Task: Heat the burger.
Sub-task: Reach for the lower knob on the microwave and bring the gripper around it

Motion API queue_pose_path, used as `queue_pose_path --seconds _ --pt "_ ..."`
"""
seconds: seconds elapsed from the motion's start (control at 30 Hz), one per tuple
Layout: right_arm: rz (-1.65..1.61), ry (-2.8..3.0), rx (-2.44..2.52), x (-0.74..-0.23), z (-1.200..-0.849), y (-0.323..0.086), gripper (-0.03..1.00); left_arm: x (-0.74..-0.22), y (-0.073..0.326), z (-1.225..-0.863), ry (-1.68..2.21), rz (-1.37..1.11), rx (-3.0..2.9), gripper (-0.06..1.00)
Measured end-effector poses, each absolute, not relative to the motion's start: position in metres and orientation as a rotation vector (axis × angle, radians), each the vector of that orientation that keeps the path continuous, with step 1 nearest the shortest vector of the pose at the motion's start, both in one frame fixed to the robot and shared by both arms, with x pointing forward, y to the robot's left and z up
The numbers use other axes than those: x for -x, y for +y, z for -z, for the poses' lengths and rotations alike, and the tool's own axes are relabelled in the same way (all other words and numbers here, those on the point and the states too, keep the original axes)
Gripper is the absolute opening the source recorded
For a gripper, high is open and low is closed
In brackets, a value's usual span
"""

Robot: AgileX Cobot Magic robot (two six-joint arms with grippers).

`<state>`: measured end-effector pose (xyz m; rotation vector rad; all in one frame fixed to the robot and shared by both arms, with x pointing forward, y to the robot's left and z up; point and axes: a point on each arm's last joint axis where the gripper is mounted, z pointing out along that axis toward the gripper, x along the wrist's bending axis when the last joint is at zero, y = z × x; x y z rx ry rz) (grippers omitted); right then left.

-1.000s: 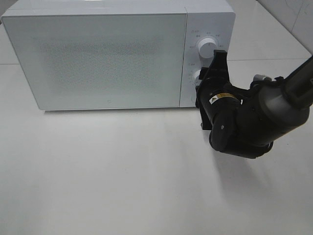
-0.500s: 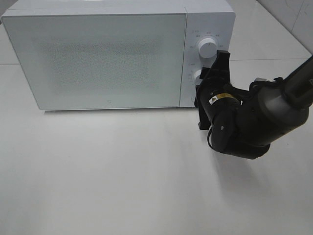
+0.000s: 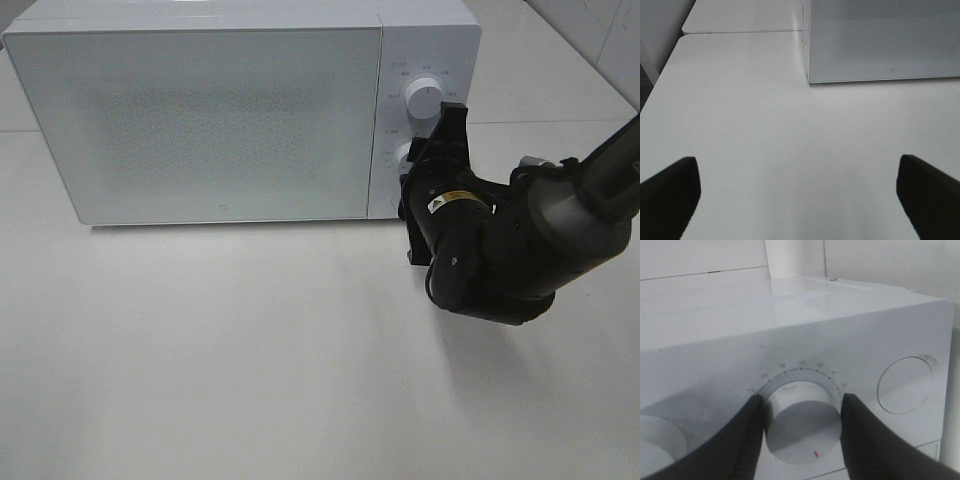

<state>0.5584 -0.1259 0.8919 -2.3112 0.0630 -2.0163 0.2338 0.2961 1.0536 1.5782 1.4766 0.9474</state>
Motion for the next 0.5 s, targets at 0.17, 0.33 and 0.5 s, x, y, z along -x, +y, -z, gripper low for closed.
queue_pose_path --seconds 0.17,0.33,0.5 --pt "2.026 0.039 2.322 -0.5584 -0.8919 -0.1259 0.44 -0.2338 0.2961 -1.0536 1.477 -0.947 -1.578 0.99" --pt "2.042 0.009 2.34 -0.5584 -0.8919 -0.1264 0.45 -0.2338 0.2961 -1.0536 1.477 -0.947 -1.578 0.99" --pt "2.048 -0.074 2.339 -0.5579 -0.8922 -0.1226 0.48 -0.2338 0.2961 -1.0536 1.477 -0.947 -1.578 0.99"
